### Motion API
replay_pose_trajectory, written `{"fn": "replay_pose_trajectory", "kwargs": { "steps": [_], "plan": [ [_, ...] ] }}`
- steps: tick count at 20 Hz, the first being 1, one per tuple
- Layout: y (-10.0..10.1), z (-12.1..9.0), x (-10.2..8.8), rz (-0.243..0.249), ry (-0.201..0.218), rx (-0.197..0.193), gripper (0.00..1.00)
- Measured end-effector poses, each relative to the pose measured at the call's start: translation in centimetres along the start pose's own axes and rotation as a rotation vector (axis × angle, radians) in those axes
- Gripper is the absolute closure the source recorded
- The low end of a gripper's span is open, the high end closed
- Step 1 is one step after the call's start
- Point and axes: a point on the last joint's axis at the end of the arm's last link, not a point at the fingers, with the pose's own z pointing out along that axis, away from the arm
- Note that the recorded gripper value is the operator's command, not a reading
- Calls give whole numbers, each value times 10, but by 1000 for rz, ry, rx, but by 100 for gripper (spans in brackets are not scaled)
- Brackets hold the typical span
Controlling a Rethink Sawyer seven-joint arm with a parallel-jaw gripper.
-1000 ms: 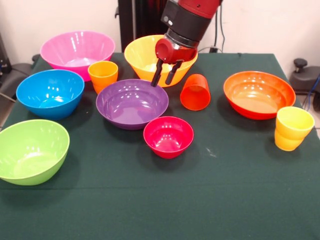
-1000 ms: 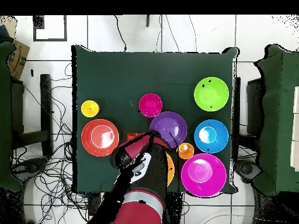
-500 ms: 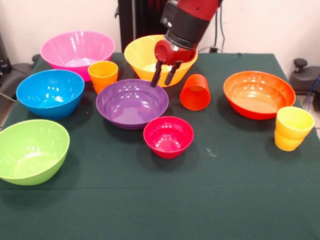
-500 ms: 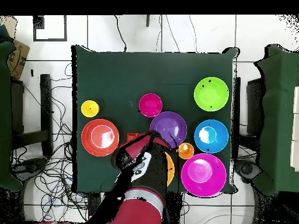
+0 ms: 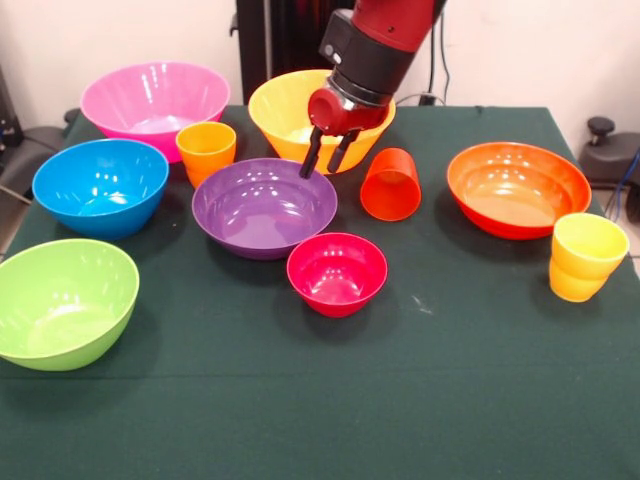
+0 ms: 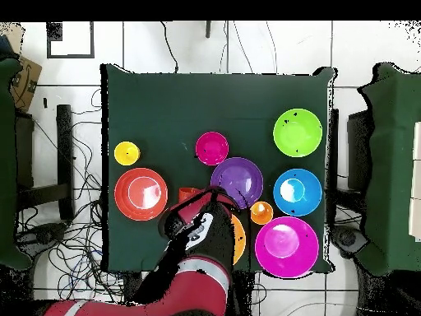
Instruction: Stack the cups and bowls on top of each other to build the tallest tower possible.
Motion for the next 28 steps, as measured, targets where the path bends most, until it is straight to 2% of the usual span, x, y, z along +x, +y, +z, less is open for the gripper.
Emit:
{"fn": "replay_pose_trajectory", "kwargs": {
  "steps": [11, 19, 20, 28],
  "plan": [
    [11, 15, 7, -9, 26, -23, 0],
    [8, 19, 9, 0, 10, -24, 0],
    [6, 21, 9, 6, 1, -23, 100],
    [-2, 20, 9, 7, -23, -13, 100]
  ]
}}
